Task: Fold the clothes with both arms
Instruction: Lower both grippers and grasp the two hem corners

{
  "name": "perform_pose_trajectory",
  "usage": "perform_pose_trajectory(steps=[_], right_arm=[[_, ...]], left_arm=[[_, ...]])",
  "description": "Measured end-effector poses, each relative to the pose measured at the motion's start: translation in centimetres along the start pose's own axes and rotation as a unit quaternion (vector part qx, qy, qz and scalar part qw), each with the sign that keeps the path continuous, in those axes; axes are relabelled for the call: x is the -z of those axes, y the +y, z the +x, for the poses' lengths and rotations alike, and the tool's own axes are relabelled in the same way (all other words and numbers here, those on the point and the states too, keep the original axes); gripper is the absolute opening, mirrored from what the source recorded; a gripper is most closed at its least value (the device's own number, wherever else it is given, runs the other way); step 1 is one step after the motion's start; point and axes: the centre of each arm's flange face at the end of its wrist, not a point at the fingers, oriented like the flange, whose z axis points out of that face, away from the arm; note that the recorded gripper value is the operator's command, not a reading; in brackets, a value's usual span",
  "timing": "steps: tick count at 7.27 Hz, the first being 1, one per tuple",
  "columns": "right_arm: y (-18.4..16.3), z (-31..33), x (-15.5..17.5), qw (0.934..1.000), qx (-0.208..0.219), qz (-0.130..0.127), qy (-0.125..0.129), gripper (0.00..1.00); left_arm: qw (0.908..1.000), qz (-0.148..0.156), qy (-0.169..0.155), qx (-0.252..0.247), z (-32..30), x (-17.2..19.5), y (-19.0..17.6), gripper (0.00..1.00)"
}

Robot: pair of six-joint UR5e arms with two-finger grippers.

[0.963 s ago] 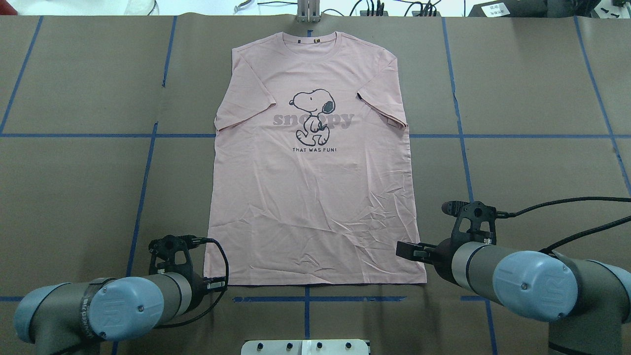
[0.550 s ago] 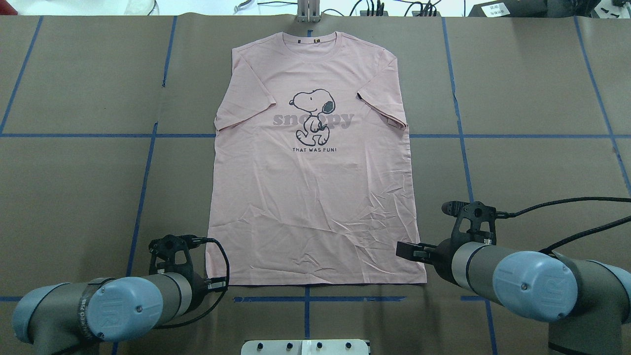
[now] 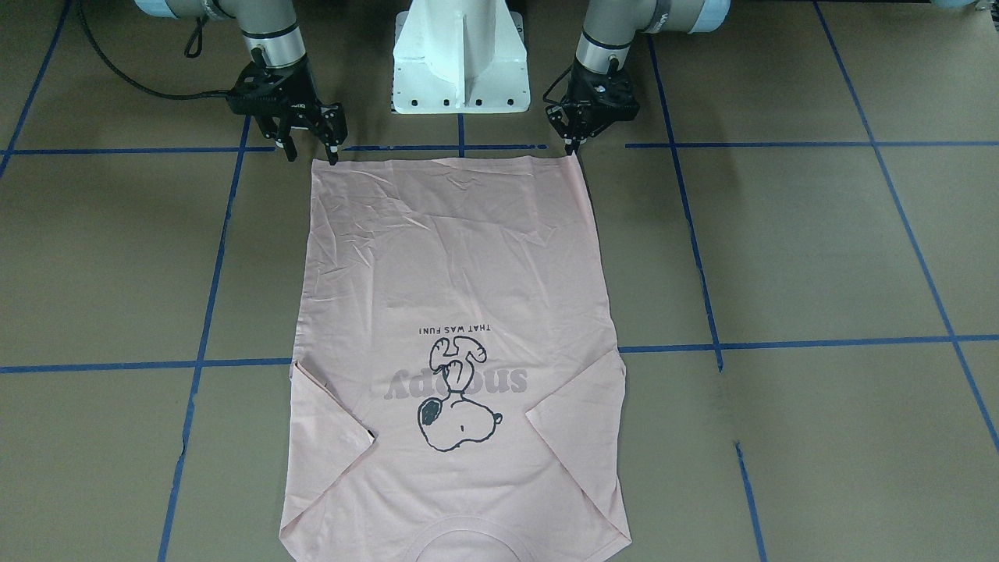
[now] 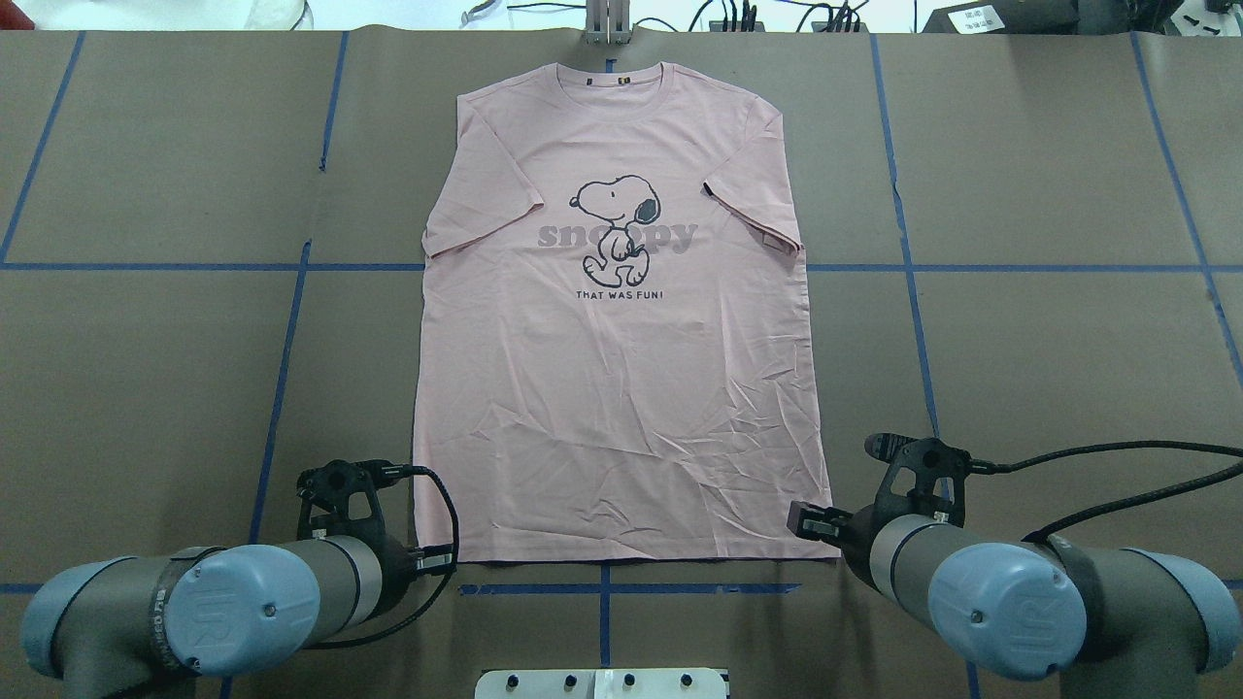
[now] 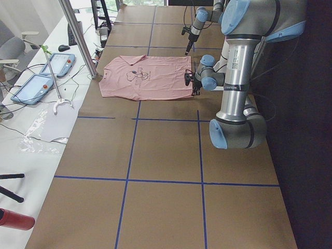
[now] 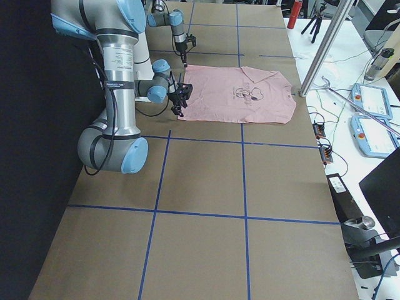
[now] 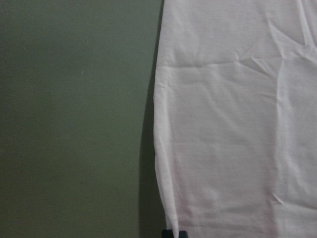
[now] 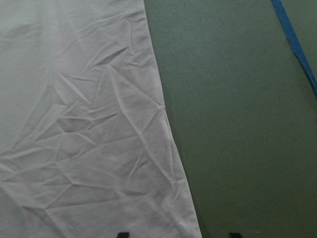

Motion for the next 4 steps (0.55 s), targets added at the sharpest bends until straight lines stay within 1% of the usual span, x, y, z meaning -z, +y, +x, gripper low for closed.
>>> perform_pose_trajectory(steps=[2, 4], right_arm=[[1.3, 0.6, -1.7, 0.9998, 0.001, 0.008, 0.016, 0.66], [1.8, 0.9, -2.1, 0.9997, 0.004, 0.008, 0.021, 0.65]], left_arm=[[0.9999, -0.001, 0.011, 0.001, 1.1, 0.5, 0.1, 0.0], [0.9999, -0.002, 0.016, 0.001, 1.6, 0.7, 0.1, 0.0]])
